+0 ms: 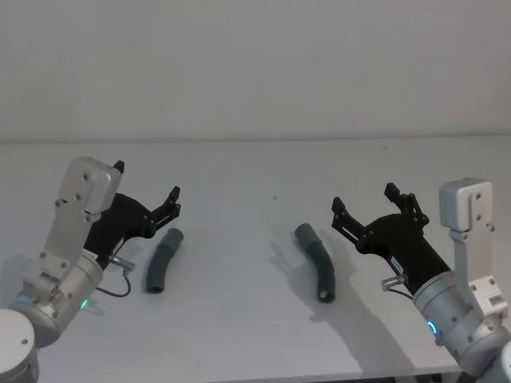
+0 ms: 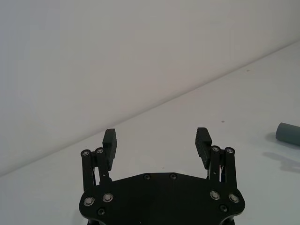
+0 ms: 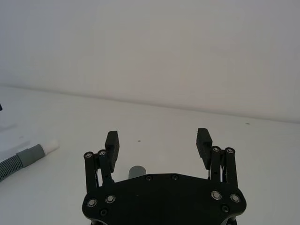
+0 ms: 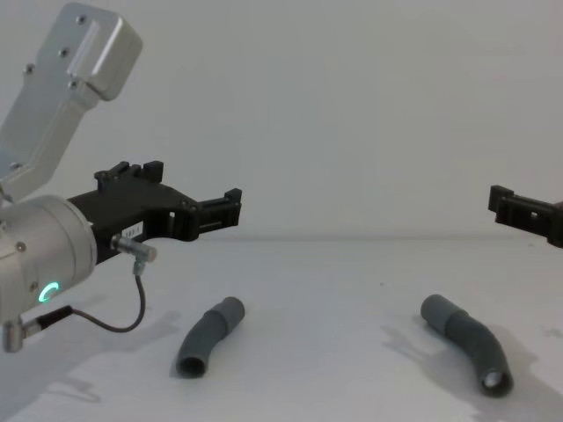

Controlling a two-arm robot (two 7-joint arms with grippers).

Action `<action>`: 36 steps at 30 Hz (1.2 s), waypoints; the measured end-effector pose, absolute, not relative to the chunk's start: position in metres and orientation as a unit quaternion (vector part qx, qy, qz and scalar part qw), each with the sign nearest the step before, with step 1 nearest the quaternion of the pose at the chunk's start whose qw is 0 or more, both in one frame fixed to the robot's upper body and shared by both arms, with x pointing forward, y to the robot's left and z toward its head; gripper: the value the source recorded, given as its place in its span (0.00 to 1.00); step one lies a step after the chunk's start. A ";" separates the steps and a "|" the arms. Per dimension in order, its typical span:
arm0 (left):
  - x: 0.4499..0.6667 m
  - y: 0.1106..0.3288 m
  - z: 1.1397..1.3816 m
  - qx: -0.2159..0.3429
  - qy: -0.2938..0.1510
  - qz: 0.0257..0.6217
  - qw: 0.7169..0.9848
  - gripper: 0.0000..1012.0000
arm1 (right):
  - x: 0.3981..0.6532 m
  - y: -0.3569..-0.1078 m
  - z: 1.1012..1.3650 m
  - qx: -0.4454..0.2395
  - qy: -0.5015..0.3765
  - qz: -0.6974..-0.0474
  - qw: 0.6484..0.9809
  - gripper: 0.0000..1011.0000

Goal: Use both hands to pick up one end of the pipe from the table, align the ends, and insert them.

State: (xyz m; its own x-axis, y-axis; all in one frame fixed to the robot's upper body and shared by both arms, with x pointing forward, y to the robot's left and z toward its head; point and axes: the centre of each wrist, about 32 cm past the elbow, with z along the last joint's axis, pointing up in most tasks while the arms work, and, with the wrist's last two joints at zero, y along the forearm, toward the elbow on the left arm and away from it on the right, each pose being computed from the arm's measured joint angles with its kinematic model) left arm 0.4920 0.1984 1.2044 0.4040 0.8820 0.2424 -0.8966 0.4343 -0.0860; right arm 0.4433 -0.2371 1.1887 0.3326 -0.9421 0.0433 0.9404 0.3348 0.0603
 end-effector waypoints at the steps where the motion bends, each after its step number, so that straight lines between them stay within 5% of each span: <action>1: 0.492 0.198 1.204 0.029 -0.126 0.531 0.837 0.99 | 0.443 -0.237 1.189 0.012 -0.035 -0.577 0.816 0.99; 36: 0.492 0.198 1.204 0.029 -0.126 0.531 0.837 0.99 | 0.443 -0.237 1.189 0.012 -0.035 -0.577 0.816 0.99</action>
State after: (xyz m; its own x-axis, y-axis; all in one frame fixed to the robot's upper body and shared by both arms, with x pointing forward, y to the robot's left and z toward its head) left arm 0.4920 0.1984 1.2044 0.4041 0.8820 0.2424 -0.8966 0.4343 -0.0859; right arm 0.4433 -0.2371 1.1887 0.3326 -0.9421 0.0432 0.9404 0.3348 0.0603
